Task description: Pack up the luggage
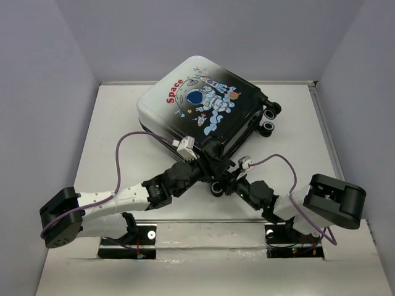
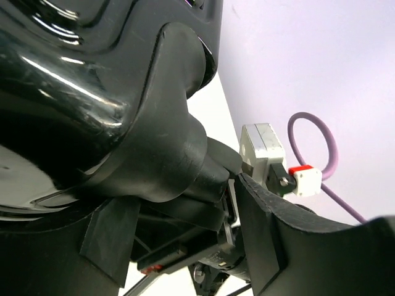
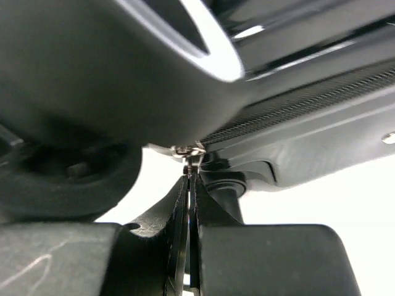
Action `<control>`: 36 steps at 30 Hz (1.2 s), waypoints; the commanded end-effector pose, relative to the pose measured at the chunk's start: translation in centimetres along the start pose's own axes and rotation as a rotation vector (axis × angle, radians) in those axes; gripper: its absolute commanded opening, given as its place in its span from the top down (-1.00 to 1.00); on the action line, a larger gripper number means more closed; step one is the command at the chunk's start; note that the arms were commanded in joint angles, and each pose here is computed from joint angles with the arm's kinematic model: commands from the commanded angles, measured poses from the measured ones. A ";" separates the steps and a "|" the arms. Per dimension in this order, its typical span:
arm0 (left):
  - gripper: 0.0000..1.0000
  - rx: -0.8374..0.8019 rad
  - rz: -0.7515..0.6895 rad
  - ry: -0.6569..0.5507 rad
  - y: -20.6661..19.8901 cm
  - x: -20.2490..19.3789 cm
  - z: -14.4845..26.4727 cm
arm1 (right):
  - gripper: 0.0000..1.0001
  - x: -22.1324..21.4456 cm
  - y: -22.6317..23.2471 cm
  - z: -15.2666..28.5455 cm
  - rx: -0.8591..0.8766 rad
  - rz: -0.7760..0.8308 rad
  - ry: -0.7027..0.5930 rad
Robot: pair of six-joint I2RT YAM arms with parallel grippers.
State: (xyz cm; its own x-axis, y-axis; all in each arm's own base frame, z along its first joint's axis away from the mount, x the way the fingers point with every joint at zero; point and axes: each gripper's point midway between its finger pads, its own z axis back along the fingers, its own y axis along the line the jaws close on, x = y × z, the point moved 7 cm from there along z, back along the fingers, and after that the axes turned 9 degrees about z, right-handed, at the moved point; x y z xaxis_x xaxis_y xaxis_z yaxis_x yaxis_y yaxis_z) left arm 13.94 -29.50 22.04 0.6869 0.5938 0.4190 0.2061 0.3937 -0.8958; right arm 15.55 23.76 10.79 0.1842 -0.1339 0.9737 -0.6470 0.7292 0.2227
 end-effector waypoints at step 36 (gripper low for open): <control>0.89 -0.375 0.099 0.118 -11.5 4.0 -1.2 | 0.87 3.6 16.7 -2.2 0.308 -0.188 -0.277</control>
State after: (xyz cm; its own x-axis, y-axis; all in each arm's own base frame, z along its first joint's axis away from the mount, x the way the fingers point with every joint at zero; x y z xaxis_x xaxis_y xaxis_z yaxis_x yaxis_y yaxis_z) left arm 16.14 -30.51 22.63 0.7867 0.4927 0.3719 0.1388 0.4458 -0.8843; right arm 12.43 31.50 11.26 0.1127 -0.1819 0.9768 -0.5722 0.7919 0.2134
